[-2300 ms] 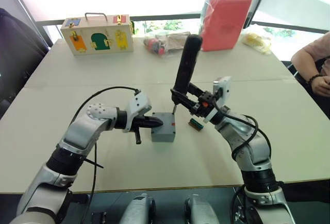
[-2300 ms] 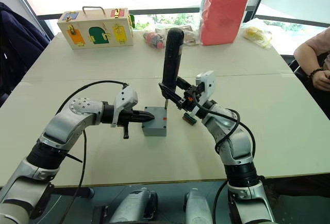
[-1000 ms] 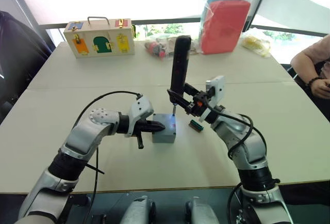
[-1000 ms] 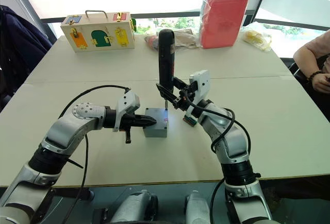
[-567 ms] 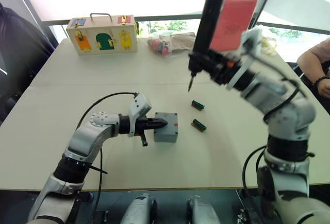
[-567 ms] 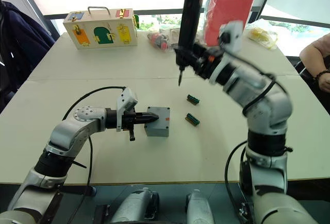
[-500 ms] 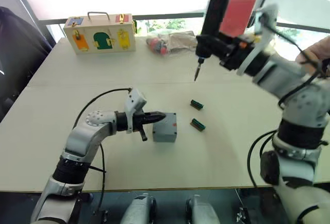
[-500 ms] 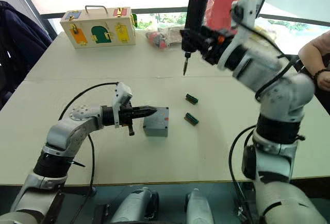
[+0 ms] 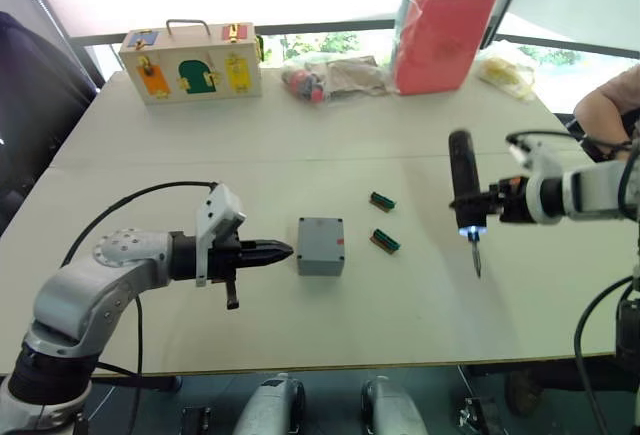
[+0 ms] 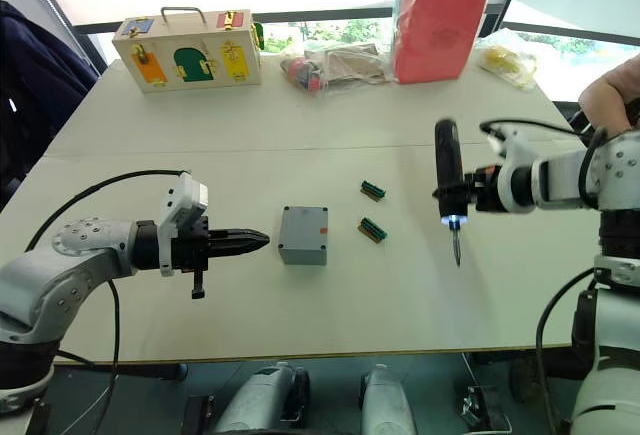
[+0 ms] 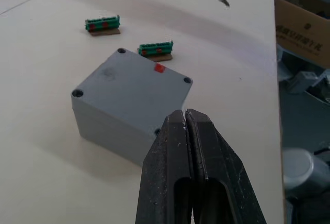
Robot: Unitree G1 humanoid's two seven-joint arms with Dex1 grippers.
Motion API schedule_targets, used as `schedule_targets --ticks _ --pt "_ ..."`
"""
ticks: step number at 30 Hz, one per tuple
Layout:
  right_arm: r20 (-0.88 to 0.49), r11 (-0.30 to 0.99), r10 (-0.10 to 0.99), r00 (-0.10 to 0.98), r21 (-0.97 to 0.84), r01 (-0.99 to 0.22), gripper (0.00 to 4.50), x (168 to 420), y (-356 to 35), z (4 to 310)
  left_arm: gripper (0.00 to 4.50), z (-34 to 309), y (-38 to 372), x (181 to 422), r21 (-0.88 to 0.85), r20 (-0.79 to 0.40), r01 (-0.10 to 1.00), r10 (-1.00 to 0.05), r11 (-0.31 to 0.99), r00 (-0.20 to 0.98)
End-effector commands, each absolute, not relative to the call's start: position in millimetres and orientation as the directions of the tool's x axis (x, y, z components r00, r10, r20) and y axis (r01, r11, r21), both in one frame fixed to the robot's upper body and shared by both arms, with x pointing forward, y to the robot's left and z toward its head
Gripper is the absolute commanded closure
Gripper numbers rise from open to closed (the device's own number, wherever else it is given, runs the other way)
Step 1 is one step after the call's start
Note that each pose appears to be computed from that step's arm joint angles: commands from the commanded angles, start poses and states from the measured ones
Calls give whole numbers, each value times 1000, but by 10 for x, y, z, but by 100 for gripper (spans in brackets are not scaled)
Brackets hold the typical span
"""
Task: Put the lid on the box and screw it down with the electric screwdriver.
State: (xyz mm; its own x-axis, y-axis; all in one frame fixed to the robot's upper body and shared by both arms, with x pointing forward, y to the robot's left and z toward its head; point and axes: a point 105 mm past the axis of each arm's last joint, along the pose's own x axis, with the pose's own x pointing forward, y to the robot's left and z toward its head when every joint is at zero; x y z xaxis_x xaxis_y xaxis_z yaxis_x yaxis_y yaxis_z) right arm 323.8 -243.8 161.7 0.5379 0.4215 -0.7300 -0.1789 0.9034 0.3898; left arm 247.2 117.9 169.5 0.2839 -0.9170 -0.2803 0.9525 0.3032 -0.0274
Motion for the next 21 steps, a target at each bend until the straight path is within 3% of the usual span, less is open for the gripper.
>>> schedule_targets --ticks 1,12,14,16,18,21 --pt "-728 894 442 523 405 -192 269 3167 -2462 1708 450 1753 1197 2366 -17 -281 960 -923 279 263" --pt "-812 934 341 473 349 -75 269 3264 -2543 1445 450 1668 1251 2364 -50 -291 946 -911 321 293" --pt "-820 939 331 467 333 -81 168 3261 -2545 1422 450 1645 1282 2372 -62 -296 941 -907 332 301" --pt "-829 948 311 464 308 -85 117 3252 -2564 1402 450 1606 1331 2391 -79 -302 934 -901 349 311" --pt "-829 950 305 468 301 -86 38 3257 -2576 1404 450 1567 1394 2424 -93 -308 924 -893 371 327" --pt "-815 959 283 505 256 -124 2 3293 -2574 1484 450 1581 1460 2458 -117 -288 913 -893 390 344"
